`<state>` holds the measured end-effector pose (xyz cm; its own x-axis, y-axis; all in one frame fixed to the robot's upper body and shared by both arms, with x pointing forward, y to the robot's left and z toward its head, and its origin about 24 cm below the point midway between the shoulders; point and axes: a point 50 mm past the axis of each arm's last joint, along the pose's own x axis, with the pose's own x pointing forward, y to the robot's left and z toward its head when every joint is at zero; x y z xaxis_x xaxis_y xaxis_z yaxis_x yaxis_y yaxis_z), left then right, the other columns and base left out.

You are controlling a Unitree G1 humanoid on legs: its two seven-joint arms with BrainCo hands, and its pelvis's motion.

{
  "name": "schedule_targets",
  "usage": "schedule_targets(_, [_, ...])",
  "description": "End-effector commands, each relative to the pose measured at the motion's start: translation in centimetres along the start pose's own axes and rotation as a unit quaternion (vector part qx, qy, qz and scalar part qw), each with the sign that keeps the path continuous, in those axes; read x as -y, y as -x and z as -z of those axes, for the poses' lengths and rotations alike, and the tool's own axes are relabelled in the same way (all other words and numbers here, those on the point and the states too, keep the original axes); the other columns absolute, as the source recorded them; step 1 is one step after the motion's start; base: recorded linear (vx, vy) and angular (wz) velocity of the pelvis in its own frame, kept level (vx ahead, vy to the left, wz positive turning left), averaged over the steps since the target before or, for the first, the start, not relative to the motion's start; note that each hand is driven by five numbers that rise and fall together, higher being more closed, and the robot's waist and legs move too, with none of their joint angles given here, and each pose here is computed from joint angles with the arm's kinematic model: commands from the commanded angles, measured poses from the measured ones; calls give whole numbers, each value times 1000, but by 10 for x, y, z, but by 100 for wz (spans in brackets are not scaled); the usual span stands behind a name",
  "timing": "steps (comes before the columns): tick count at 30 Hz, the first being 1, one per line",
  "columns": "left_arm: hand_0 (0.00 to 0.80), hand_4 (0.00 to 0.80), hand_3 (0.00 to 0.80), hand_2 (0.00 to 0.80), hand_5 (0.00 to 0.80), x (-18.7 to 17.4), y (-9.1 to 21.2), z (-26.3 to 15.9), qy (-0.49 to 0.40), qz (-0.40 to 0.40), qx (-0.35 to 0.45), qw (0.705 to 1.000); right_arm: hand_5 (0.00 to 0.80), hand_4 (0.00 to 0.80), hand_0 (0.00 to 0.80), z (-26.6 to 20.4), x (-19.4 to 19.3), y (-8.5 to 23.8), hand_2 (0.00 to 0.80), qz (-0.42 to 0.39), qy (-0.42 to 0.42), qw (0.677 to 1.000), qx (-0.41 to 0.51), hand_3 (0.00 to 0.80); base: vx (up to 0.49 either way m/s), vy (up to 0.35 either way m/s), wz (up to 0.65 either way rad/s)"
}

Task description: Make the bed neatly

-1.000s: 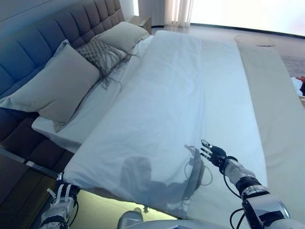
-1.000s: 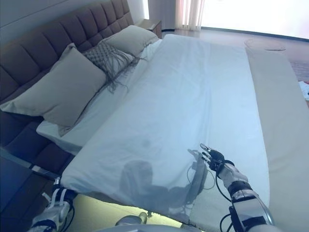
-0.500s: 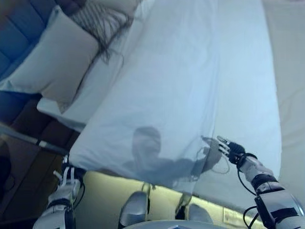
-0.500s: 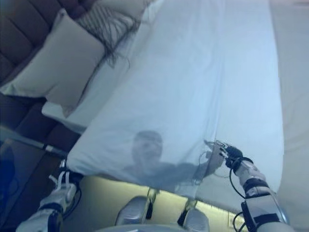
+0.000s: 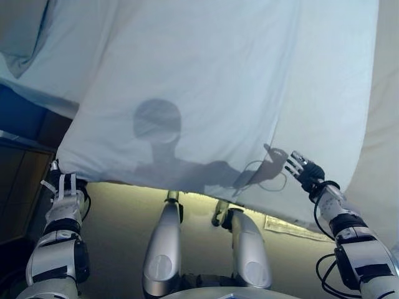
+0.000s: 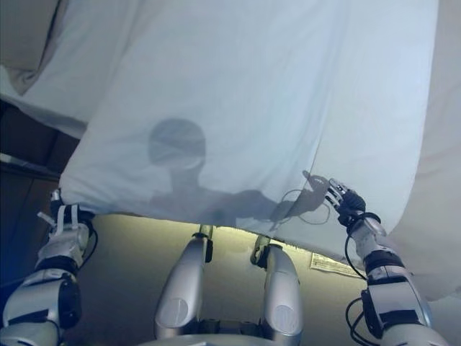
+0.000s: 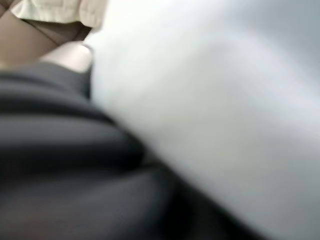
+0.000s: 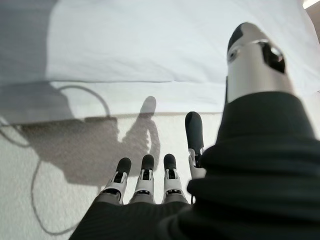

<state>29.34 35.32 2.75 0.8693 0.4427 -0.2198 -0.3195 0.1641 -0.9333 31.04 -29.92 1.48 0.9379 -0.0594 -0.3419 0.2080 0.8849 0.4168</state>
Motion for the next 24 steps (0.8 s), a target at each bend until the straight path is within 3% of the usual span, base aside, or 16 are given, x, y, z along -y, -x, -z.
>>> schedule_targets(1, [800, 800, 800, 800, 800, 7, 3, -25, 15, 34, 61, 997, 0, 0, 0, -13, 2, 3, 0, -13, -5, 1000, 25, 0, 10, 29, 8])
schedule_targets(6, [800, 800, 800, 800, 800, 0, 4, -1, -2, 46, 18, 999, 0, 0, 0, 2, 33, 17, 0, 35, -38, 998, 33, 0, -13, -15, 42])
schedule_targets(9, [800, 800, 800, 800, 800, -12, 7, -3, 3, 20, 37, 999, 0, 0, 0, 8, 45, 24, 0, 40, -31, 998, 22, 0, 25, 126, 67])
schedule_targets(12, [800, 800, 800, 800, 800, -32, 16, -22, 18, -11, 71, 997, 0, 0, 0, 5, 46, 24, 0, 32, -21, 999, 12, 0, 21, 323, -70])
schedule_targets(13, [678, 678, 678, 678, 678, -40, 20, -29, 24, -23, 80, 996, 0, 0, 0, 3, 45, 24, 0, 27, -12, 1000, 10, 0, -3, 367, -88])
schedule_targets(14, [0, 0, 0, 0, 0, -44, 22, -34, 29, -34, 79, 996, 0, 0, 0, 0, 41, 22, 0, 24, -13, 1000, 16, 0, 16, 297, -83])
schedule_targets(17, [0, 0, 0, 0, 0, -37, 17, -27, 22, -44, 52, 997, 0, 0, 0, -1, 43, 26, 0, 34, -26, 999, 28, 0, -92, 125, -45])
schedule_targets(24, [0, 0, 0, 0, 0, -36, 13, 8, 30, -44, -38, 998, 0, 0, 0, -14, 49, 27, 0, 40, -35, 997, 49, 0, -109, 149, 18])
